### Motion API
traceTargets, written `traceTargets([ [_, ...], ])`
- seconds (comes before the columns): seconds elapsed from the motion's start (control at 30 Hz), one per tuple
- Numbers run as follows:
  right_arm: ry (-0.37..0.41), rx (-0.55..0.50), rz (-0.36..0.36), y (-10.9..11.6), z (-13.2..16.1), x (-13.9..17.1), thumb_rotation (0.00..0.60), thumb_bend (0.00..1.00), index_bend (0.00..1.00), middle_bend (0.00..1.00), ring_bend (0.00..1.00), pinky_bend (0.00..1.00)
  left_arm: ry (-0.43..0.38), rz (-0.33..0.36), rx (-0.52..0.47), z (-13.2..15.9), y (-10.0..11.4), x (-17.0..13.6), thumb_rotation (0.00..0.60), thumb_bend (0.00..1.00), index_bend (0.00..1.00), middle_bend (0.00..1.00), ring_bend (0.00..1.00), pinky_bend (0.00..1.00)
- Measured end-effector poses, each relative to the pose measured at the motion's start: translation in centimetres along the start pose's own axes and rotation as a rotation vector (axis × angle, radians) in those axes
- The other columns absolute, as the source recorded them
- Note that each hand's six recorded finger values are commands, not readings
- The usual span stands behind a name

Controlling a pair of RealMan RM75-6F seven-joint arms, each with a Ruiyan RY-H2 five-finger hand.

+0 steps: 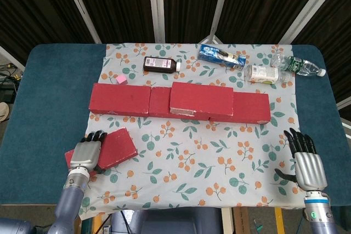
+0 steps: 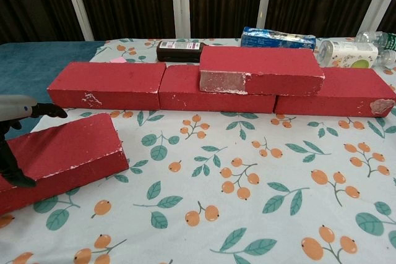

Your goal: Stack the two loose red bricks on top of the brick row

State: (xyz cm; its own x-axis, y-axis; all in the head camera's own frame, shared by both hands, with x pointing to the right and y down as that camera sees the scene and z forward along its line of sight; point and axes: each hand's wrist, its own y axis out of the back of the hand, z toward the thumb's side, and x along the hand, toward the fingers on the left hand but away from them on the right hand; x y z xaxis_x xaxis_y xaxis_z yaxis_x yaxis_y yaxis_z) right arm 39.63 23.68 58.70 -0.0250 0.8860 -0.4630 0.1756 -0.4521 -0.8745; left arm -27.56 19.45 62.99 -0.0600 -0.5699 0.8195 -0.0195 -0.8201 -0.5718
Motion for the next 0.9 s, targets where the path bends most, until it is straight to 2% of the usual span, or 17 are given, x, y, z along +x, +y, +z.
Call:
traceTargets([
  [0.9,-0.006,0.008,0.007,-0.4,0.0,-0.4,0.600,0.15,0.00,0.00,0.00,0.00,0.033,-0.019,-0.006,-0.7,-1.5,1.7,0.600,0.00,0.00,0.00,0.00,0.15],
])
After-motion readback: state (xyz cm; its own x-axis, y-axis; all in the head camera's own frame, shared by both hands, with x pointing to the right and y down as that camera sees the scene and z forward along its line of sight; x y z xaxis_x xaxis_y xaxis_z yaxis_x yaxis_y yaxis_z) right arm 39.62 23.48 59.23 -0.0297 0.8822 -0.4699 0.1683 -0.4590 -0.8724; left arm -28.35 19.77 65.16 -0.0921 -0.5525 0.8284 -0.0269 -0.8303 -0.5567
